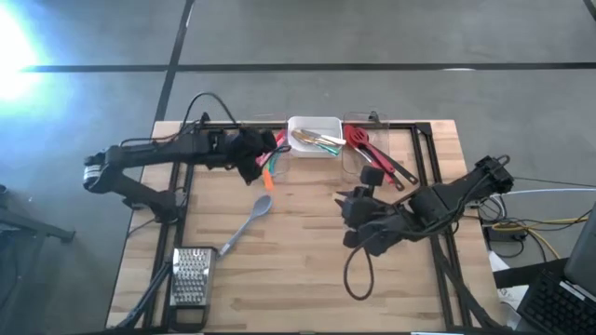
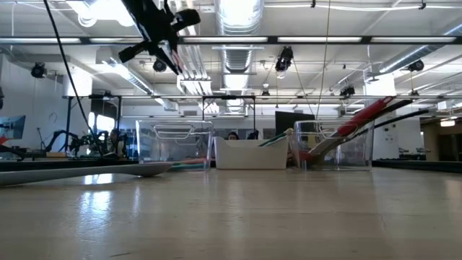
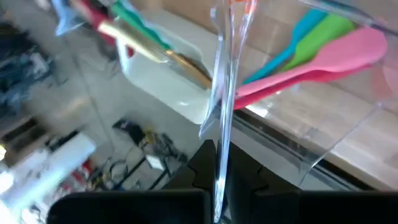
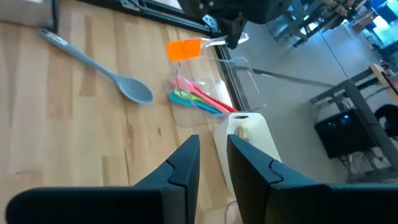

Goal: Pick & Place Kitchen Items
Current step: Put the transparent spatula into the left transparent bin

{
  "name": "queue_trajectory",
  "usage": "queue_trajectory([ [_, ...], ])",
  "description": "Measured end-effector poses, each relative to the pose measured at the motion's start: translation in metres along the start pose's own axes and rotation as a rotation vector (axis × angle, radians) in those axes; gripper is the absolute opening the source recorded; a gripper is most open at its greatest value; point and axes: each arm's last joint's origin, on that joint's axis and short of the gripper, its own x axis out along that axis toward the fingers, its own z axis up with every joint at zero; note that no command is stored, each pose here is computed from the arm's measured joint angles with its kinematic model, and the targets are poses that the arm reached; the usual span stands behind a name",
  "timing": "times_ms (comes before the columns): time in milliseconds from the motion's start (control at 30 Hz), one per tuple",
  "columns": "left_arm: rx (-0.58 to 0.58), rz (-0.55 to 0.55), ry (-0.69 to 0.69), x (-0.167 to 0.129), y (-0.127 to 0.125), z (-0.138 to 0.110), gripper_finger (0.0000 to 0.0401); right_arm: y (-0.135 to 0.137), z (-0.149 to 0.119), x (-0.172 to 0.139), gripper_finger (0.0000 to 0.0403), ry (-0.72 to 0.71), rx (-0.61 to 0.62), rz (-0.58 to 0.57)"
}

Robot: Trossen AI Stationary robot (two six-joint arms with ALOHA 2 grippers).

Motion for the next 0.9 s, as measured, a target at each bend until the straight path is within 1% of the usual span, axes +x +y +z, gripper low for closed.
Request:
queue_trajectory([
  [100,0.055,-0.064,0.004,0.010,0.005,-0.008,0.0017,-0.001,-0.003,0.002,0.0072,0.026,-0.017,-0.010],
  [200,0.082,-0.122,0.008,0.025,0.010,-0.016,0.0017,-0.004,-0.009,0.001,0.0075,0.064,0.002,-0.026],
  [333,0.061,-0.155,-0.001,0.041,0.010,-0.028,0.0017,-0.009,-0.016,-0.002,0.0083,0.102,0.024,-0.052],
  [400,0.072,-0.172,0.013,0.048,0.009,-0.033,0.0017,-0.011,-0.018,-0.002,0.0086,0.102,0.013,-0.075],
  [567,0.132,-0.246,0.059,0.076,0.007,-0.041,0.0017,-0.016,-0.020,-0.006,0.0091,0.092,0.003,-0.079],
  [667,0.144,-0.282,0.098,0.091,0.011,-0.050,0.0017,-0.022,-0.021,-0.011,0.0089,0.084,0.003,-0.091],
  [800,0.137,-0.309,0.120,0.110,0.019,-0.061,0.0017,-0.031,-0.022,-0.017,0.0081,0.063,0.015,-0.115],
  [900,0.147,-0.308,0.125,0.123,0.031,-0.066,0.0017,-0.038,-0.023,-0.023,0.0075,0.051,0.032,-0.108],
])
